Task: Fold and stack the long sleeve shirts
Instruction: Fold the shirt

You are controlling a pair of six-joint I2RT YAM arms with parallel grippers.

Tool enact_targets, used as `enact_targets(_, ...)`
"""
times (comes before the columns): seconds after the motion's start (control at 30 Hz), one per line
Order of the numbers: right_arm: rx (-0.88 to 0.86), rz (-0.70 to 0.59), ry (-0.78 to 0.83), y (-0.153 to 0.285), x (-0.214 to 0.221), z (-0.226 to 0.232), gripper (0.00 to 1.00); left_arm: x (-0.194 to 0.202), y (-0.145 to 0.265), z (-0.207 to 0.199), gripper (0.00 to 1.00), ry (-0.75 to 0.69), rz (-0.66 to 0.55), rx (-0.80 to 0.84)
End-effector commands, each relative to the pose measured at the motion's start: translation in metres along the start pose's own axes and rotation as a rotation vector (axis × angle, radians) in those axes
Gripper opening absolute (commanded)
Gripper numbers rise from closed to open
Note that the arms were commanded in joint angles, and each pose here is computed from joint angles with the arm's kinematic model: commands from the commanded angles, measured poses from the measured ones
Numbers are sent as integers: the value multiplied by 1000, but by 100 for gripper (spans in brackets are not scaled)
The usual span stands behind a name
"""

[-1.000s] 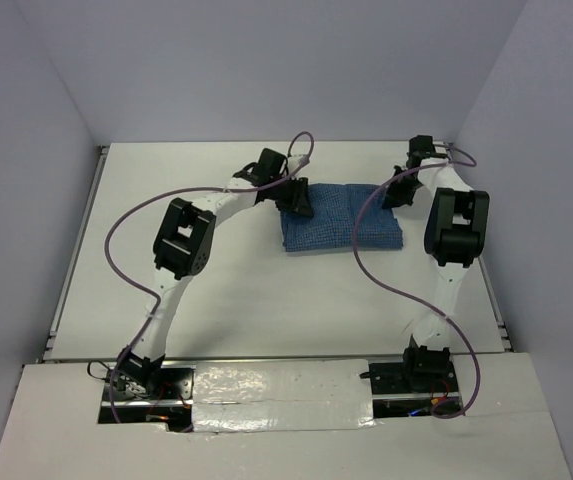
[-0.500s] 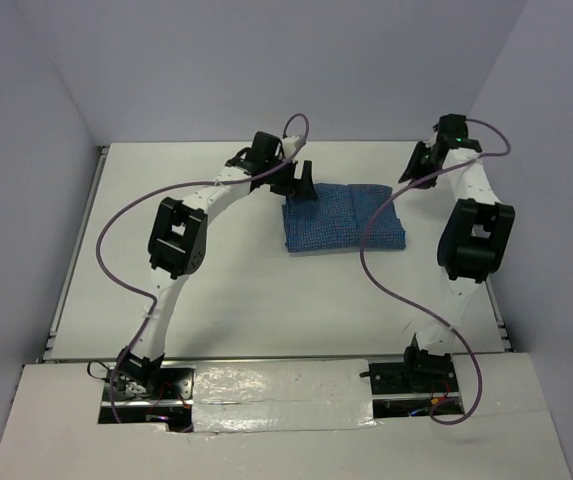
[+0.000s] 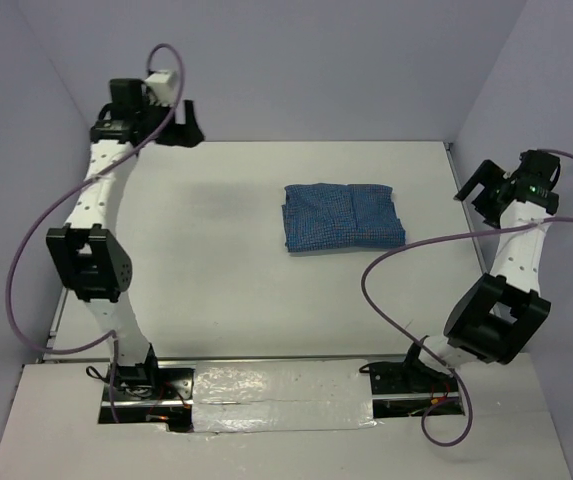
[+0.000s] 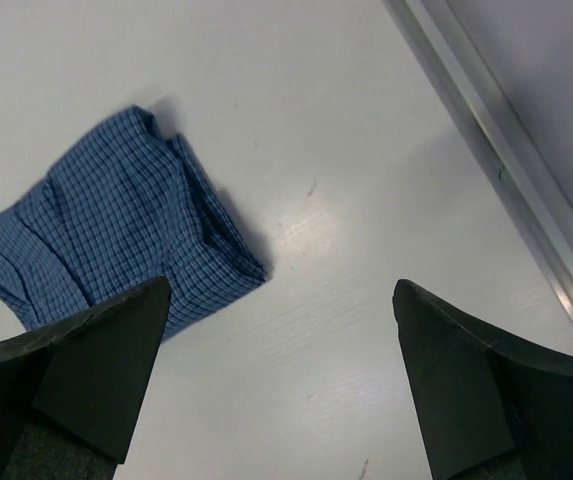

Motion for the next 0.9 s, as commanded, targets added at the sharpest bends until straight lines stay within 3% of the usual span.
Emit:
enact_targets(0.0,17,-34,-4,22,8,-4,100,48,33,57,99,71,134,-135)
enact_targets(0.13,24,-90,-1,35,16,-8,100,89,68,105,99,61,215,-284)
enact_targets(0.3,-14,-89,12,42,23,-4,100,143,90,113,99,47,312,-392)
enact_targets(0.5,-32,-95,16,44,27,-3,100,168,99,110,99,77,344,-426)
enact_targets(0.87,-33,-137,33,53,25,-2,100,166,104,105,99,68,324,-421)
Point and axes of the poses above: each gripper's point midway between its finger pads, its own y axis back along the fingers, its own z axis along the line the jaws close on, x = y × z, the point moved 5 cm from there along y, back along the fingers
